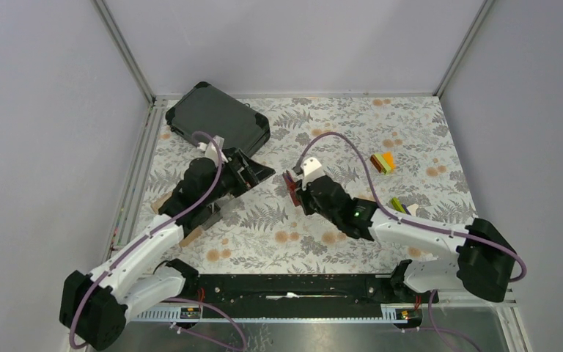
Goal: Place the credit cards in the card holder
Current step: Open the card holder at the center of the board.
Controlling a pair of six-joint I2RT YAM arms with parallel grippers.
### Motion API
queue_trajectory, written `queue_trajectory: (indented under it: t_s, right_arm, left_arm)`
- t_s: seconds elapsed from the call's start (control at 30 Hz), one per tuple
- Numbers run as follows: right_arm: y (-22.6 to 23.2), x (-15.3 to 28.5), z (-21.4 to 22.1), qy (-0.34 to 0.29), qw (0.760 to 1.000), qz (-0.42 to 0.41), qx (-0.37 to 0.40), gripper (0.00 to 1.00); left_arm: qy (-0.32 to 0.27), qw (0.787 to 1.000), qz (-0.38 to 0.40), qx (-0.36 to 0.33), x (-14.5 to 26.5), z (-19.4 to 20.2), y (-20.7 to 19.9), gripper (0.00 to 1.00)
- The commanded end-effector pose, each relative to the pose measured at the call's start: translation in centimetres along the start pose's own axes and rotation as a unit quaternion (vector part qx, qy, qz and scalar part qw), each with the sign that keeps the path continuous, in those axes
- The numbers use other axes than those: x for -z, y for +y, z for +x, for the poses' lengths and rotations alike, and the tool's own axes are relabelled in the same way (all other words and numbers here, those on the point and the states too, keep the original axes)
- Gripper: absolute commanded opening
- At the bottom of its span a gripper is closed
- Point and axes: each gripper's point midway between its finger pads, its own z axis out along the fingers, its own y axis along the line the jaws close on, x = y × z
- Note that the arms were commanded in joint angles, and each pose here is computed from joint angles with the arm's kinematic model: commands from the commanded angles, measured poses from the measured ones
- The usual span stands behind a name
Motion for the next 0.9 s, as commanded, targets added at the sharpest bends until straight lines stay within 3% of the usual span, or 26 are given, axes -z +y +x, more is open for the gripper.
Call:
queue_trajectory:
  t_s: [0.0,0.2,0.5,0.87]
  right_arm:
    - [2.0,2.0,-5.3,-0.089,0.985,-0.107,-0.099,0.0]
    - [4.4,4.1,-7.3,-0.117,0.958,-0.224,-0.135,0.0]
    - [5.8,5.9,-8.0,-0.122,0.927,-0.313,-0.167,0.0]
    - [6.7,6.9,-8.8,-0.125,0.909,-0.358,-0.171,0.0]
  left_arm:
    - [-0.026,0.994,0.074,-0.069,1.4,-0.8,-2.9,0.9]
    - [0.028,0.973,0.209,-0.09,2.3,2.5,-6.8,0.68]
    - [0.04,0.963,0.231,-0.132,3.8,3.5,-7.7,0.43]
    - [0.033,0.975,0.161,-0.149,3.6,3.5,-5.5,0.42]
